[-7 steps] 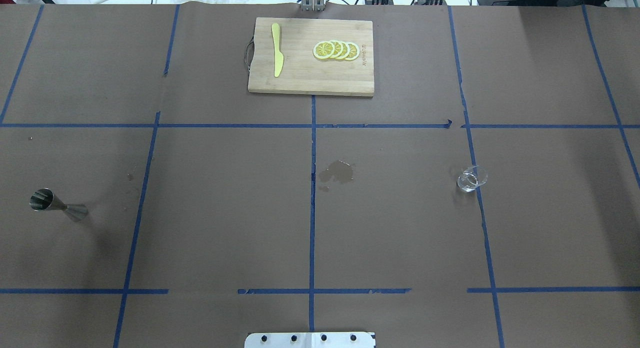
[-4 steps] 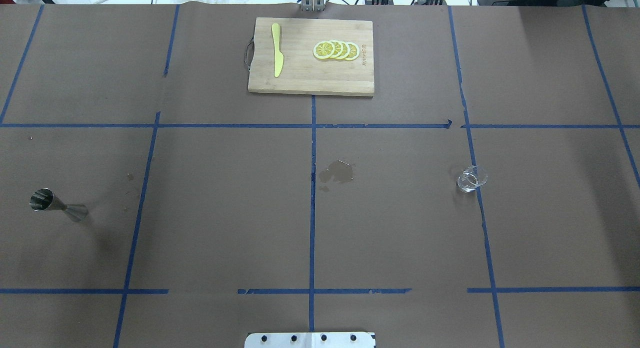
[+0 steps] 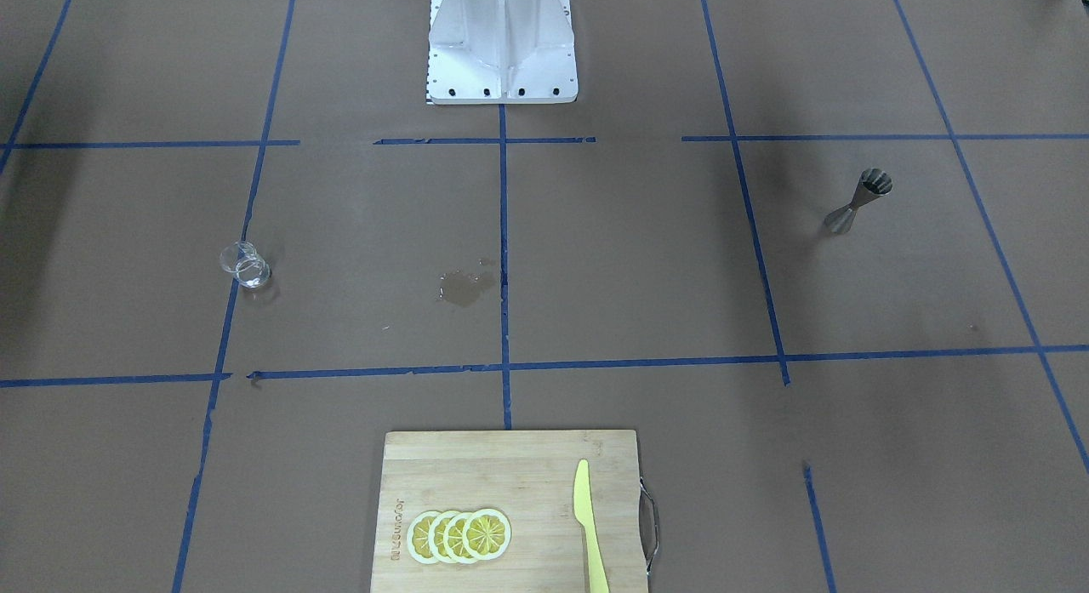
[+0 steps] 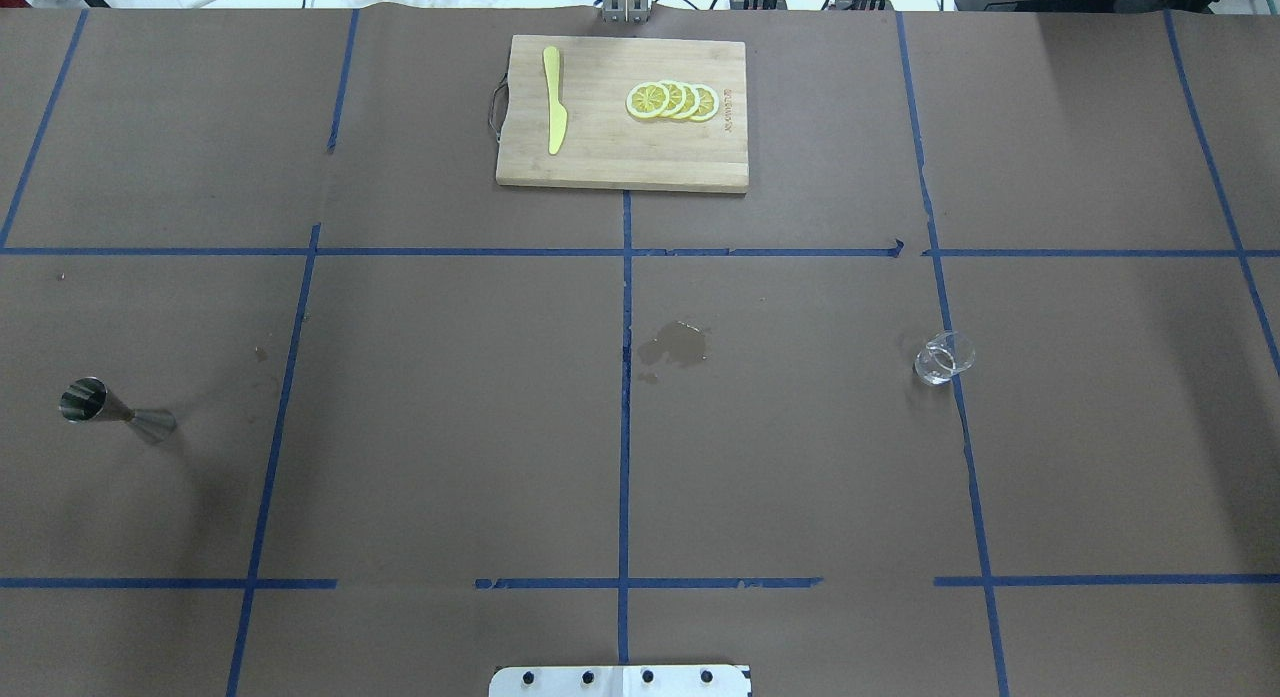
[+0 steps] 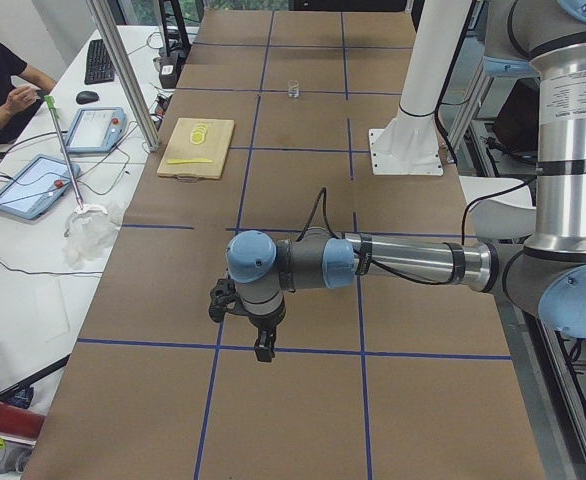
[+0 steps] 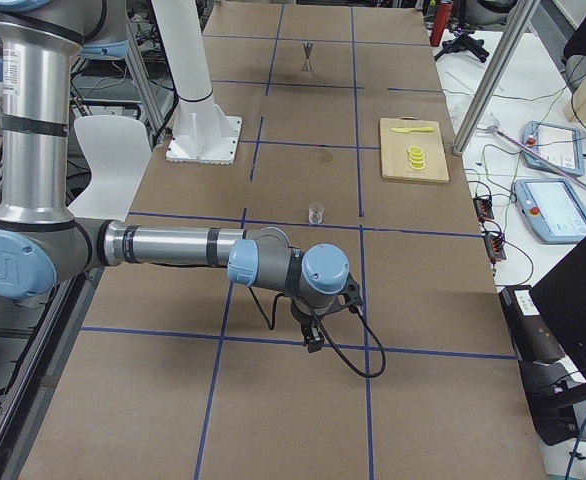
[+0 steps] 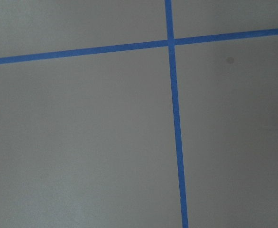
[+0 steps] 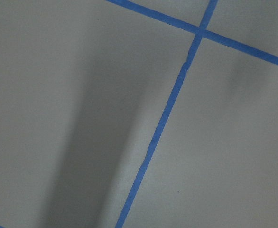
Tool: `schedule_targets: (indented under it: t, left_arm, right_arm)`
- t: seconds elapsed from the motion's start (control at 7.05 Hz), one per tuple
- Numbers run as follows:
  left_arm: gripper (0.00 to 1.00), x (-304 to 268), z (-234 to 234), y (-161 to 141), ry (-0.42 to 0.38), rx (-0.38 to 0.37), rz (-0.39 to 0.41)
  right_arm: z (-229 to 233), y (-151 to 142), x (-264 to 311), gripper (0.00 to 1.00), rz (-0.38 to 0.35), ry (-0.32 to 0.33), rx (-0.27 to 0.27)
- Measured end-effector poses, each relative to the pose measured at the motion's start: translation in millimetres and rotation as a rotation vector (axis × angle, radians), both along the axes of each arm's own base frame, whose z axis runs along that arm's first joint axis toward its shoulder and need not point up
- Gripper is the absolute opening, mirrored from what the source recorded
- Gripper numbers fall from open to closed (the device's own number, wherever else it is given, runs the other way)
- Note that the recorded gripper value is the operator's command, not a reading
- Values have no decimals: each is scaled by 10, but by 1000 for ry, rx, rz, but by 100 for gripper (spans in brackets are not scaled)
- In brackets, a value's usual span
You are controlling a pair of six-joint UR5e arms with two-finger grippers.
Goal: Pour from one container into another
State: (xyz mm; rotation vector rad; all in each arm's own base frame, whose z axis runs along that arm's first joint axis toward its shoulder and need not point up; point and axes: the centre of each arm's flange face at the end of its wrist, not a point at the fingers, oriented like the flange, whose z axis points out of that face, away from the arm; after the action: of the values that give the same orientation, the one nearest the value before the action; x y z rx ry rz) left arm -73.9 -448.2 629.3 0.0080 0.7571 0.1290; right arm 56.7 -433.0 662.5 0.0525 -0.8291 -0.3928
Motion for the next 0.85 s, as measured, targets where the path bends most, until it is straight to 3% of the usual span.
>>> schedule_targets:
  t: [0.85]
  left_arm:
    - [100,6,-10,-8,2,22,17]
  right_arm:
    - [21,15,134,100,15,33,13]
